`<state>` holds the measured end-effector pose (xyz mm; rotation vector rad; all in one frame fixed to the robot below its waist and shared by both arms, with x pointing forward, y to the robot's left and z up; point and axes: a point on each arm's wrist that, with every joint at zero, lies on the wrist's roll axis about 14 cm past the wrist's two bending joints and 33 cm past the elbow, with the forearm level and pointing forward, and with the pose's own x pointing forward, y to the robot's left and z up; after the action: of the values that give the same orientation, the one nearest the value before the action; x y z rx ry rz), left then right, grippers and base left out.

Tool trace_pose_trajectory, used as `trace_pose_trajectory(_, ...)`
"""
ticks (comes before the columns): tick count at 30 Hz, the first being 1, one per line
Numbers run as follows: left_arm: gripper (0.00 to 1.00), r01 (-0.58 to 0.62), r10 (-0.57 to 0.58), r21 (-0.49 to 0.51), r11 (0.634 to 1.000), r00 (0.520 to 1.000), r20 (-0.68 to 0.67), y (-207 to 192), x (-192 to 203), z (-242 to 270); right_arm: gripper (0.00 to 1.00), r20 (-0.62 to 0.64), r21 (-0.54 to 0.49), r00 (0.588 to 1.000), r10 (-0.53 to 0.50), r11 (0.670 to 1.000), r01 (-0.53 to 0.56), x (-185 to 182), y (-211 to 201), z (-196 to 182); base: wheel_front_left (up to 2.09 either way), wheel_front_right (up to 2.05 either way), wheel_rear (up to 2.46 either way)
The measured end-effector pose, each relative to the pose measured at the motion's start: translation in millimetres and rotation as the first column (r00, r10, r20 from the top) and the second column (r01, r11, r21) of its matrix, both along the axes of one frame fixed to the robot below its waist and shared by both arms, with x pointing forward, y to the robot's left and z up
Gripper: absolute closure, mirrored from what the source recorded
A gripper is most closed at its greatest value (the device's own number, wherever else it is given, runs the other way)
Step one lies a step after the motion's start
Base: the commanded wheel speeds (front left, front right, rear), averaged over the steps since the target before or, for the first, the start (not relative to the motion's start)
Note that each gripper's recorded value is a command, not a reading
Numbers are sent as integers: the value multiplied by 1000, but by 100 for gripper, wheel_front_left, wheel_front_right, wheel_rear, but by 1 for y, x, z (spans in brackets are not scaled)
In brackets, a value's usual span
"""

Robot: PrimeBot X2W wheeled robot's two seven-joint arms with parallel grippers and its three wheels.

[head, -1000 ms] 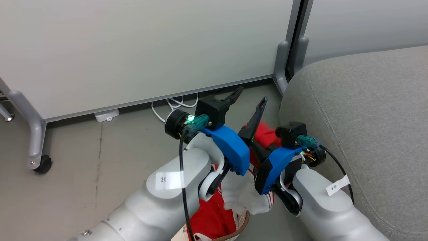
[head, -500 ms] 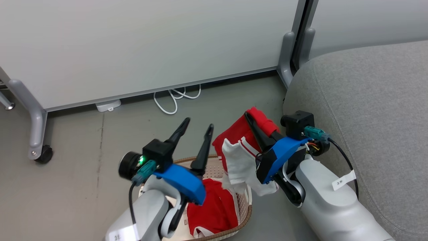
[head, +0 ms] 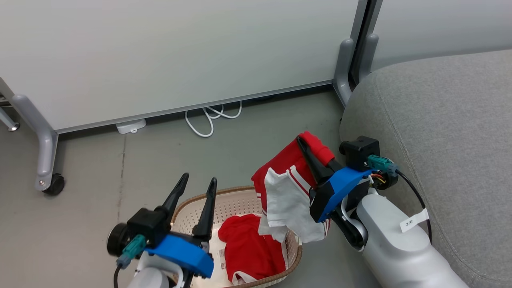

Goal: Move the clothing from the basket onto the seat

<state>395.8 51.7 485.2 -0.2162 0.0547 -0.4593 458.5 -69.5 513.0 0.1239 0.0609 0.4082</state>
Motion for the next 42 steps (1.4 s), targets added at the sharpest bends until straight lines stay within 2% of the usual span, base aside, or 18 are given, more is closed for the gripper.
trace_pose_trajectory(9, 0, -57, 57, -1, 998, 998, -26, 18, -11, -11, 100, 4, 0, 1000, -2, 1000, 2, 0, 1, 1, 0, 0, 0)
trace_pose_trajectory(19, 0, -32, 32, -1, 999, 999, -14, 9, -9, -11, 100, 0, 8, 1000, -26, 1000, 26, -2, -9, 0, 0, 0, 0)
trace_pose_trajectory(32, 0, 119, -119, -5, 993, 993, -7, -43, 1, -13, 100, -2, -10, 987, -162, 987, 162, -13, -65, -2, 0, 0, 0)
trace_pose_trajectory(42, 0, 292, -292, -14, 956, 956, 4, -105, 2, -14, 100, -5, -32, 944, -331, 943, 330, -38, -132, -4, 0, 0, 0)
